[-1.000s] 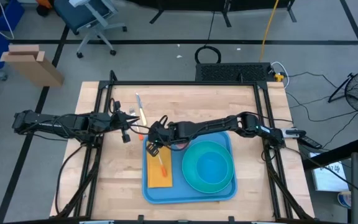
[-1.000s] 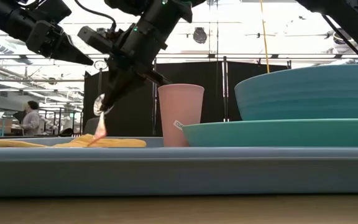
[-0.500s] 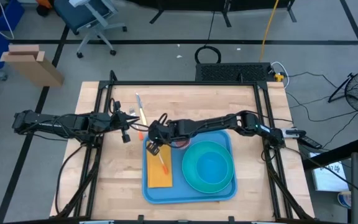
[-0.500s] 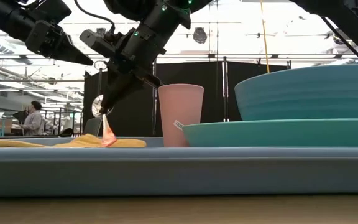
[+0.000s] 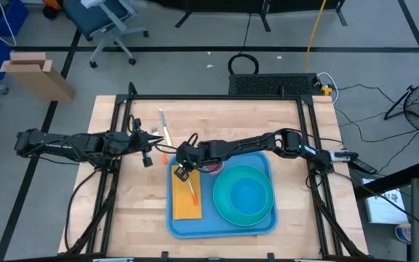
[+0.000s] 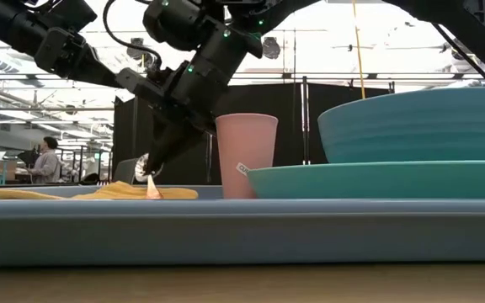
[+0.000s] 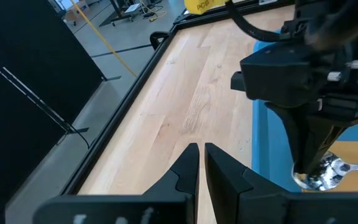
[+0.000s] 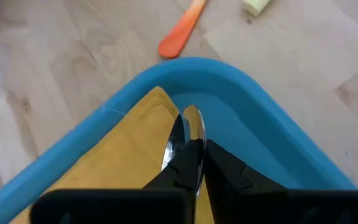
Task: Set up tray
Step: Put the orange spoon on the yellow napkin
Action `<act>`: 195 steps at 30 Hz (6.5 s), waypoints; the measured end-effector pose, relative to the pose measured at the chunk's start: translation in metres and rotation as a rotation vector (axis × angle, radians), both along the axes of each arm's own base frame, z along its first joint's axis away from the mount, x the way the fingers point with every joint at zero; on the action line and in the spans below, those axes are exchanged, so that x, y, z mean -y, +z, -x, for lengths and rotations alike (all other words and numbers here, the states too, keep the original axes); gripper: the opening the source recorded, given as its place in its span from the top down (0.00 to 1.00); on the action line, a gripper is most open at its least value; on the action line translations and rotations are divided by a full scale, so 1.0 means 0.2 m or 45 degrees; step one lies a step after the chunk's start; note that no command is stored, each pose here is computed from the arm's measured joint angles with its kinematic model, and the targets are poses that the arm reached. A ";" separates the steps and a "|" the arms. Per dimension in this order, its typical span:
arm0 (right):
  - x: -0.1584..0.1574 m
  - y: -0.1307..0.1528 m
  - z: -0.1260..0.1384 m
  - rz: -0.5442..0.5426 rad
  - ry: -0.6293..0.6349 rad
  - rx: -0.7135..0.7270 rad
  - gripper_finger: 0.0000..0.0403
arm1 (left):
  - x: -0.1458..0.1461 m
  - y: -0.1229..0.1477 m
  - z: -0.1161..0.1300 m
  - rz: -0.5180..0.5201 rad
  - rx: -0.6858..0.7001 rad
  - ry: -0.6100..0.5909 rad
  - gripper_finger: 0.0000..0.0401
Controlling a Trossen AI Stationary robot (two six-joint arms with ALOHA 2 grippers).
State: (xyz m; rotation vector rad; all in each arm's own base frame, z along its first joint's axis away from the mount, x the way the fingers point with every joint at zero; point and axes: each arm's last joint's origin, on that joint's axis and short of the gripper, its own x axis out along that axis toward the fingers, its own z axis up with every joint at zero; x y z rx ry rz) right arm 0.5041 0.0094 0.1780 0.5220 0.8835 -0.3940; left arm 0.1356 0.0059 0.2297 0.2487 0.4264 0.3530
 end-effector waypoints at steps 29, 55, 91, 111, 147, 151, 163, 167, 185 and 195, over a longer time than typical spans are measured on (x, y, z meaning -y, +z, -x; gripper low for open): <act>0.12 0.82 0.46 0.704 0.736 0.180 0.85 | 0.01 -0.01 0.00 0.035 -0.015 -0.116 0.92; 0.20 0.23 1.43 0.799 0.418 0.608 1.00 | 0.01 -0.19 -0.27 0.338 -0.051 0.153 0.92; 0.20 0.12 1.38 0.667 0.551 0.604 1.00 | 0.15 -0.32 -0.32 0.645 -0.172 0.119 0.91; 0.20 0.12 1.39 0.711 0.578 0.604 1.00 | 0.14 -0.40 -0.40 0.474 -0.318 -0.090 0.43; 0.22 0.12 1.39 0.718 0.553 0.601 1.00 | 0.03 -0.48 -0.44 0.672 -0.370 -0.074 0.65; 0.22 0.12 1.39 0.718 0.553 0.601 1.00 | 0.03 -0.48 -0.44 0.648 -0.376 -0.089 0.67; 0.22 0.12 1.39 0.719 0.552 0.601 1.00 | -0.04 -0.49 -0.44 0.641 -0.373 -0.050 0.76; 0.22 0.12 1.39 0.719 0.552 0.601 1.00 | -0.05 -0.49 -0.44 0.693 -0.391 -0.082 0.75; 0.22 0.12 1.39 0.719 0.552 0.595 1.00 | -0.05 -0.55 -0.46 0.688 -0.433 -0.114 0.71; 0.22 0.12 1.39 0.720 0.554 0.594 1.00 | -0.06 -0.54 -0.47 0.652 -0.418 -0.144 0.71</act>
